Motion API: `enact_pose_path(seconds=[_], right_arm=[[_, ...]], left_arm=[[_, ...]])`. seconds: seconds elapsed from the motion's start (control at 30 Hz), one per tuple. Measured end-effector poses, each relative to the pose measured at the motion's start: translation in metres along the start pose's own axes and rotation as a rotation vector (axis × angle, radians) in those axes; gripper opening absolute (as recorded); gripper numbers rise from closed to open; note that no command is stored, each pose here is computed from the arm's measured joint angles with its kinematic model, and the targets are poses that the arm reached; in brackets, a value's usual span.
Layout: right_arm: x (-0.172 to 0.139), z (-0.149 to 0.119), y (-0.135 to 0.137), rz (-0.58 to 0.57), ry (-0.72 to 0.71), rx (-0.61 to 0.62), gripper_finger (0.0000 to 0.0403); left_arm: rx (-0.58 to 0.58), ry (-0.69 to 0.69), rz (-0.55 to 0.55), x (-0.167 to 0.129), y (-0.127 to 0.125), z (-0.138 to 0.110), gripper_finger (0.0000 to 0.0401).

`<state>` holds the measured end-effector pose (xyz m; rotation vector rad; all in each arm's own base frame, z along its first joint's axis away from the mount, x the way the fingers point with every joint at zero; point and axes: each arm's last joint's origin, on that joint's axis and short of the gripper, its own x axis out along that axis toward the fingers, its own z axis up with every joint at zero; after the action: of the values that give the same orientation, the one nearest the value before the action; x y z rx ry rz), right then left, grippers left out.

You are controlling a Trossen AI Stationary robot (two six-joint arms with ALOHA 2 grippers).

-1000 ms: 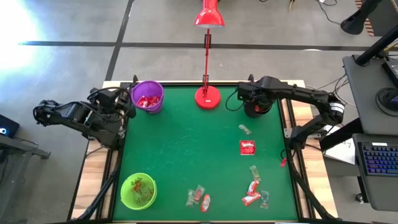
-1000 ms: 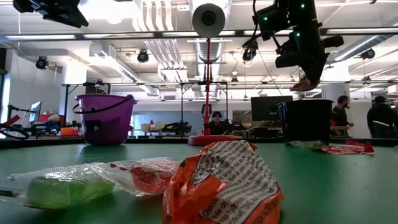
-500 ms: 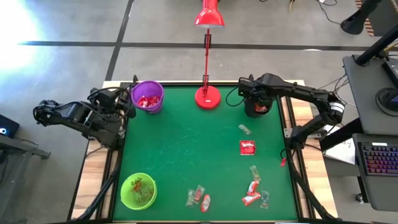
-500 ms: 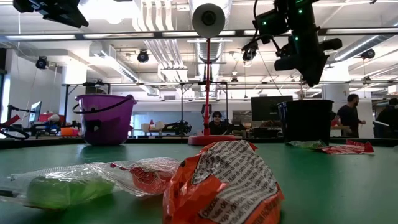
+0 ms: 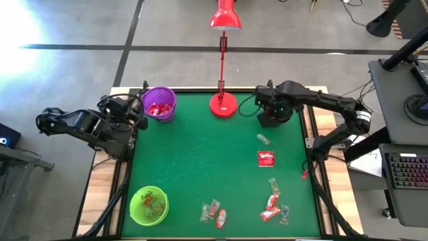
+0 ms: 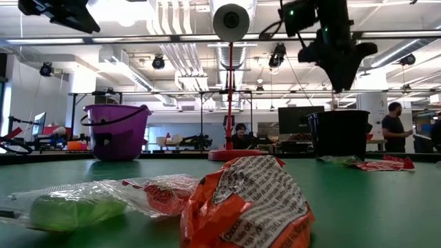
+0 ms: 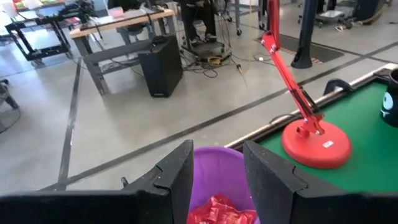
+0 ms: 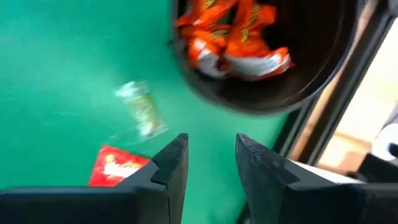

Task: Sort candy
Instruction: Put the green gummy into the light green bucket

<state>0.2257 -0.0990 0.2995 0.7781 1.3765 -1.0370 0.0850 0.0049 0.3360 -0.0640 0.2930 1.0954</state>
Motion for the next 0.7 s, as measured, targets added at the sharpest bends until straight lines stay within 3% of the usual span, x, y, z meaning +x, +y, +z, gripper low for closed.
enact_pose_path(seconds=[0.4, 0.7], right_arm=[[-0.017, -0.088, 0.052, 0.045, -0.076, -0.071, 0.0143], [0.004, -0.153, 0.066, -0.005, -0.003, 0.038, 0.0153]], left_arm=[[-0.001, -0.02, 0.017, 0.0, 0.001, 0.001, 0.0123], [-0.003, -0.021, 0.016, 0.0, 0.002, 0.001, 0.0123]])
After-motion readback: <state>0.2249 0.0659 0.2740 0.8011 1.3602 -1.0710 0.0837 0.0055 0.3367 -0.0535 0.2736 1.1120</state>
